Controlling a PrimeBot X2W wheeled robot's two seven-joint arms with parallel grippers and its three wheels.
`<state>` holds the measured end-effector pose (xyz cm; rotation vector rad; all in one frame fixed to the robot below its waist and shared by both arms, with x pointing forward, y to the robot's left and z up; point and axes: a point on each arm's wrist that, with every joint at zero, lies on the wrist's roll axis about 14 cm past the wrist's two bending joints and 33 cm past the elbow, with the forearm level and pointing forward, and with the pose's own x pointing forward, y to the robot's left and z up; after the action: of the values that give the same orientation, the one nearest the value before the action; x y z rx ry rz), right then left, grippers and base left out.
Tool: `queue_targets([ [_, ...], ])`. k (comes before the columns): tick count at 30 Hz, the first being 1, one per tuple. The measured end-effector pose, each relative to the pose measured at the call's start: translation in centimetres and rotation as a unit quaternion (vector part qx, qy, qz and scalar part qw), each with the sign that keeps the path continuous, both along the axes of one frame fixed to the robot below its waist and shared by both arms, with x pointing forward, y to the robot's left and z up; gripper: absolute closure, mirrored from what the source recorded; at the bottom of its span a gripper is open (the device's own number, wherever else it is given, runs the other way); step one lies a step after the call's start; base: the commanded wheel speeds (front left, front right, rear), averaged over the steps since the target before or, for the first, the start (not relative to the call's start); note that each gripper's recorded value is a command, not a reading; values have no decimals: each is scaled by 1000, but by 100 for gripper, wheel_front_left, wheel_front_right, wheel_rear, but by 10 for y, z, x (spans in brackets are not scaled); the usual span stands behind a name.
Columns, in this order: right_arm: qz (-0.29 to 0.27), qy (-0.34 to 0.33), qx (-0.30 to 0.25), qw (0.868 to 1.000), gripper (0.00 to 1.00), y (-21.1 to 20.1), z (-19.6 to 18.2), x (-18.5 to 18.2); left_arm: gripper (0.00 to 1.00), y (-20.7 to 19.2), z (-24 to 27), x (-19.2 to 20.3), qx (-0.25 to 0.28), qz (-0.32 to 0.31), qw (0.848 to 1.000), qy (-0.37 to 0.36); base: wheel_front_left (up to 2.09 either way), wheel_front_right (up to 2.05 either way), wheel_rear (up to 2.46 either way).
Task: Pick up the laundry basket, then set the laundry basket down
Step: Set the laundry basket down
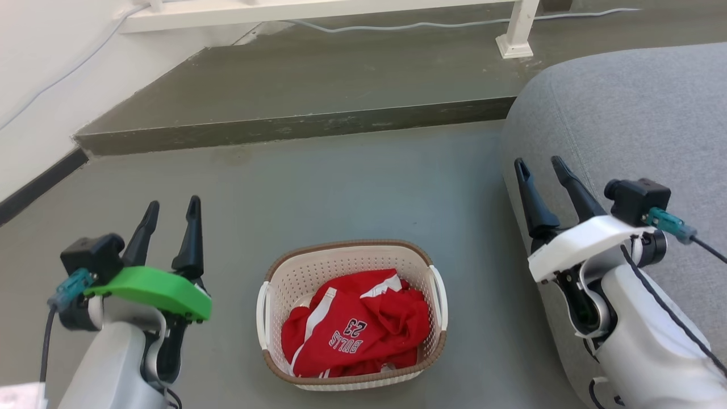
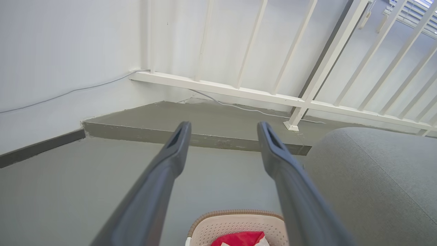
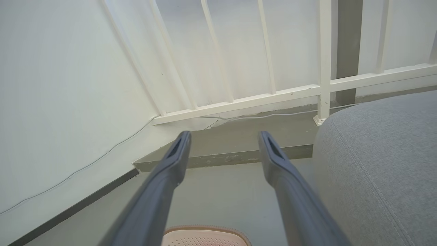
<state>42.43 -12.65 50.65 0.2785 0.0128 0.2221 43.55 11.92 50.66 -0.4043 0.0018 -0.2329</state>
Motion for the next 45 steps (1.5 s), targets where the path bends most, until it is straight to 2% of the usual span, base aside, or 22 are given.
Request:
queue_targets([
  [18,-16,-13,-10,1000,0,-3,-2,-27,0,5,1,-27,7,19,1000,-14,0,0,0],
  [45,-31,-12,-13,999,0,-10,-8,-38,0,2,-5,-40,14,19,1000,-12,0,0,0],
])
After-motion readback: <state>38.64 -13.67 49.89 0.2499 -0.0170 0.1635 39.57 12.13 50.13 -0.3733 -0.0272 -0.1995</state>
